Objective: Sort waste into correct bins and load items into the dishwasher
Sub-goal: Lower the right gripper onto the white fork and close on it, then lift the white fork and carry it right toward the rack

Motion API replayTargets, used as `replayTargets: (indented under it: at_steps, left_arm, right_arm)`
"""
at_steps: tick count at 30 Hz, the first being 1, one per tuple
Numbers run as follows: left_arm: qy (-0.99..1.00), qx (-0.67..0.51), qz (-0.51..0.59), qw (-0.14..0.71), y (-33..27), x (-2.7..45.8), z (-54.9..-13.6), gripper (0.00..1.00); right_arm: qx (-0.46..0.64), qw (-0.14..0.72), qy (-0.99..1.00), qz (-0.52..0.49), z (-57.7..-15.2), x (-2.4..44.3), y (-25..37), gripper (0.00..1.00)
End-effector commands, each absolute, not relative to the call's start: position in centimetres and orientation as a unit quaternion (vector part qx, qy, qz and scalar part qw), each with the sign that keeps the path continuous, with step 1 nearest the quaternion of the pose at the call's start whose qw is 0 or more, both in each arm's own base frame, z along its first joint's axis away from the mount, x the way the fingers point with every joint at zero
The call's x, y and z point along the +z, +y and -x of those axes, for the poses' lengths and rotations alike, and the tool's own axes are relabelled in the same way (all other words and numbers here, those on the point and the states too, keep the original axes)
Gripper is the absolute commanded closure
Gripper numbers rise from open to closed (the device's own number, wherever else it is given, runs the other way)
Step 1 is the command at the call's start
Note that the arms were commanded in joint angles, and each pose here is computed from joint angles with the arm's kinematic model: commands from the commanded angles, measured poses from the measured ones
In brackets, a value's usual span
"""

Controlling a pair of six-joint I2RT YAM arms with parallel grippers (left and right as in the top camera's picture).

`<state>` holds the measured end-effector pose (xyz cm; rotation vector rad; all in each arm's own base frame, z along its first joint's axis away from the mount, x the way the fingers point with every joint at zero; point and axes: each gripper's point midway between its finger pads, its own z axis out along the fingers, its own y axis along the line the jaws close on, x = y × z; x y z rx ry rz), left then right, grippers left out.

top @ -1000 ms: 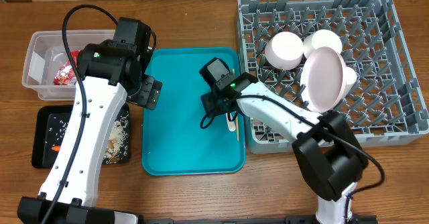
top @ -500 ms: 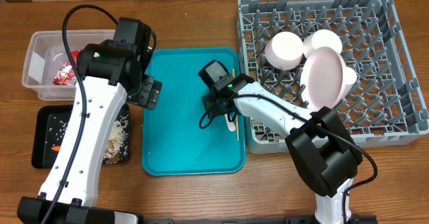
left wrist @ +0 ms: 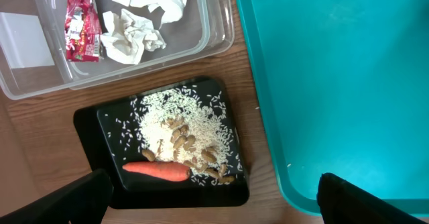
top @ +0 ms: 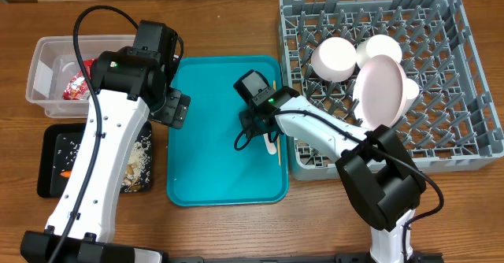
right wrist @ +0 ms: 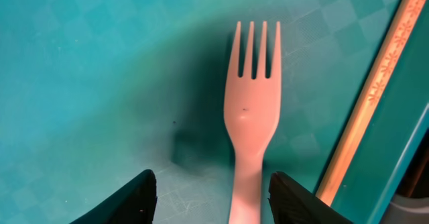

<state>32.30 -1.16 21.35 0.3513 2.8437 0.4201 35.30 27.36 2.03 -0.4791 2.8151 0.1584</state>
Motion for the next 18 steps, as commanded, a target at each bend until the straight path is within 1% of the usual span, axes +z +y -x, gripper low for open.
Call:
replayTargets:
  at_steps: [1,18]
  left_arm:
    - [0.971,0.153,-0.124,0.135,-0.88,22.29,-32.45,0.0]
    - [0.971,0.152,-0.125,0.135,-0.91,22.29,-32.44,0.0]
  right_arm:
    - [0.046,0.135,0.976,0.162,-35.33,1.34,26.96,0.42]
    - [0.036,0.121,0.981,0.146,-34.95,1.12,26.06,0.42]
